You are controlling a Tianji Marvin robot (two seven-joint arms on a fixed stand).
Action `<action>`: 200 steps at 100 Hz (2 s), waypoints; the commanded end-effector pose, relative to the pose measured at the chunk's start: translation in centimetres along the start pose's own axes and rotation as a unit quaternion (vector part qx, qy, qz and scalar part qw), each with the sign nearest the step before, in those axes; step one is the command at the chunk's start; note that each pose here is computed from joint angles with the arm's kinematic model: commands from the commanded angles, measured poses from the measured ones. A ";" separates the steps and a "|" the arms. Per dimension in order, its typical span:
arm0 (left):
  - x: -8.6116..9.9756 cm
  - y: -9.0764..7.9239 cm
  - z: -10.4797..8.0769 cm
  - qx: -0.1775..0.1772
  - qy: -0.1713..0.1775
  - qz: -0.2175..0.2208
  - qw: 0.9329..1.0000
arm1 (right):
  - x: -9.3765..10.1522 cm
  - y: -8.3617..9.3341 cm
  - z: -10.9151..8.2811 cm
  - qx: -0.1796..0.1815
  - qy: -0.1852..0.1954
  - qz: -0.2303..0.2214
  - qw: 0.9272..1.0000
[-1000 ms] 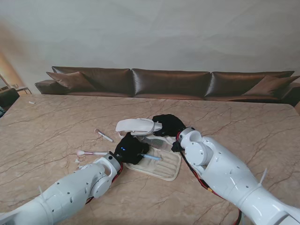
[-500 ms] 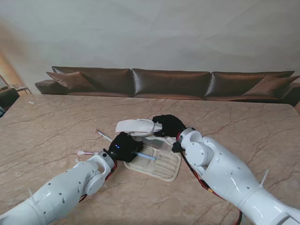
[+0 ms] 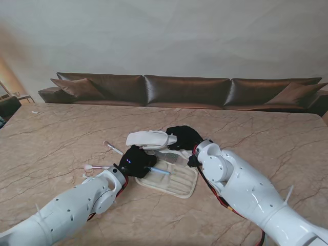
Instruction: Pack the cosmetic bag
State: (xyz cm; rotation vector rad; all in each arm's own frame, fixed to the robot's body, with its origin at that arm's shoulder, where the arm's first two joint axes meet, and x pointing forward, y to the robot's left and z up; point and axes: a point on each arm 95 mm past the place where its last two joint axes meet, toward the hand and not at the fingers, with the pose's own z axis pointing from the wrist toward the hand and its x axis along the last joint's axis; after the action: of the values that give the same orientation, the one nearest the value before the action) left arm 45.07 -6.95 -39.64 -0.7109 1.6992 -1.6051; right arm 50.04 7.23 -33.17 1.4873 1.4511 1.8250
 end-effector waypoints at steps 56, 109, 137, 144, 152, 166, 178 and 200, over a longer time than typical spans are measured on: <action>2.9 1.1 0.6 0.017 0.039 -0.019 0.999 | 0.9 -0.4 0.1 0.000 0.007 0.005 1.000; 5.9 1.7 1.9 0.048 0.064 -0.047 0.996 | 0.9 -0.8 0.1 0.003 0.006 0.009 1.000; 7.4 2.0 1.9 0.062 0.075 -0.070 0.993 | 0.7 -0.8 -0.1 0.002 0.002 0.012 1.000; 7.7 2.0 1.9 0.065 0.074 -0.076 0.992 | 0.7 -0.8 -0.1 0.002 0.001 0.013 1.000; 8.0 2.1 1.9 0.069 0.073 -0.085 0.991 | 0.6 -0.8 -0.1 0.002 -0.001 0.014 1.000; 8.0 2.2 1.7 0.073 0.068 -0.097 0.990 | 0.6 -0.8 -0.2 0.003 -0.001 0.015 1.000; 7.6 2.1 1.1 0.072 0.063 -0.112 0.989 | 0.6 -0.8 -0.2 0.002 -0.002 0.016 1.000; 6.3 1.5 -0.6 0.067 0.056 -0.129 0.988 | 0.4 -0.9 -0.1 0.003 -0.004 0.016 1.000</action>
State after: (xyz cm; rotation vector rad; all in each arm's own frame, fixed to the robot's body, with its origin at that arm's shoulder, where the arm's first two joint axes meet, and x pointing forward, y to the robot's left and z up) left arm 41.42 -12.27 -41.23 -0.7925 1.5971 -1.9574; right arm 49.90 7.13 -33.31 1.5159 1.4246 1.8232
